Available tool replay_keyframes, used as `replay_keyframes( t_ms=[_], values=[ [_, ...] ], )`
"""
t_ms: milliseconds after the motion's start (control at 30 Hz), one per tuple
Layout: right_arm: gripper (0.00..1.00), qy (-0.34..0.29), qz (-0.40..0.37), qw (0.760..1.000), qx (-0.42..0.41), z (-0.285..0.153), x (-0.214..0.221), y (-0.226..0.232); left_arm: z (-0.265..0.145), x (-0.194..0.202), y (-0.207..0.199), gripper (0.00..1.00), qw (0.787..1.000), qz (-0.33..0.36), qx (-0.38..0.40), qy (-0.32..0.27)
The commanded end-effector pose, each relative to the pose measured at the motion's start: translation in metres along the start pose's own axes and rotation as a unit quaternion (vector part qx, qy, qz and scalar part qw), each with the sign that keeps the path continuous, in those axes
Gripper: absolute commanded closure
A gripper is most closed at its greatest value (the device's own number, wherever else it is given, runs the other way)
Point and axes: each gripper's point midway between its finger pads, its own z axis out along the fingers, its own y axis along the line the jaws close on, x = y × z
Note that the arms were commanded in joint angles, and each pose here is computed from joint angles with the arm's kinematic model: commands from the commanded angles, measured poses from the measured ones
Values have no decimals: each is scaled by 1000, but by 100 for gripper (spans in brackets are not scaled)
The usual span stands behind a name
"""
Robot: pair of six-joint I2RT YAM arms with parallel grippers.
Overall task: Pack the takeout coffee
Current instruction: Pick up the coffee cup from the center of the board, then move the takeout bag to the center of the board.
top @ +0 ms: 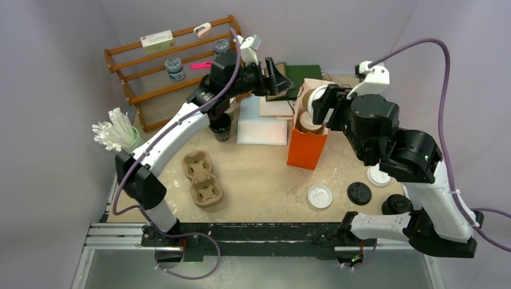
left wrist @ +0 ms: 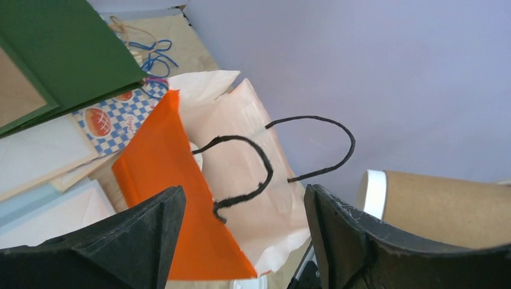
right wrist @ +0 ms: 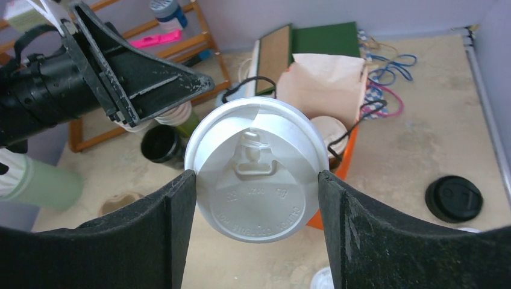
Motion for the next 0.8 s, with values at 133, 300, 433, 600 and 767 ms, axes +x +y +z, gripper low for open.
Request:
replay_keyframes(
  t_ms=[133, 300, 433, 600, 767],
  values=[
    [35, 32, -30, 995, 85, 16, 25, -17, 38, -7, -9, 28, 999, 41, 26, 1],
    [37, 64, -63, 988, 125, 34, 47, -21, 39, -3, -7, 35, 999, 38, 26, 10],
    [38, 89, -65, 986, 129, 51, 63, -21, 36, 8, -6, 36, 999, 33, 27, 29],
    [40, 124, -31, 984, 120, 74, 70, -36, 29, 27, 2, 57, 998, 21, 20, 56],
    [41, 167, -32, 980, 107, 84, 84, -31, 20, 34, -3, 100, 997, 7, 27, 70]
  ],
)
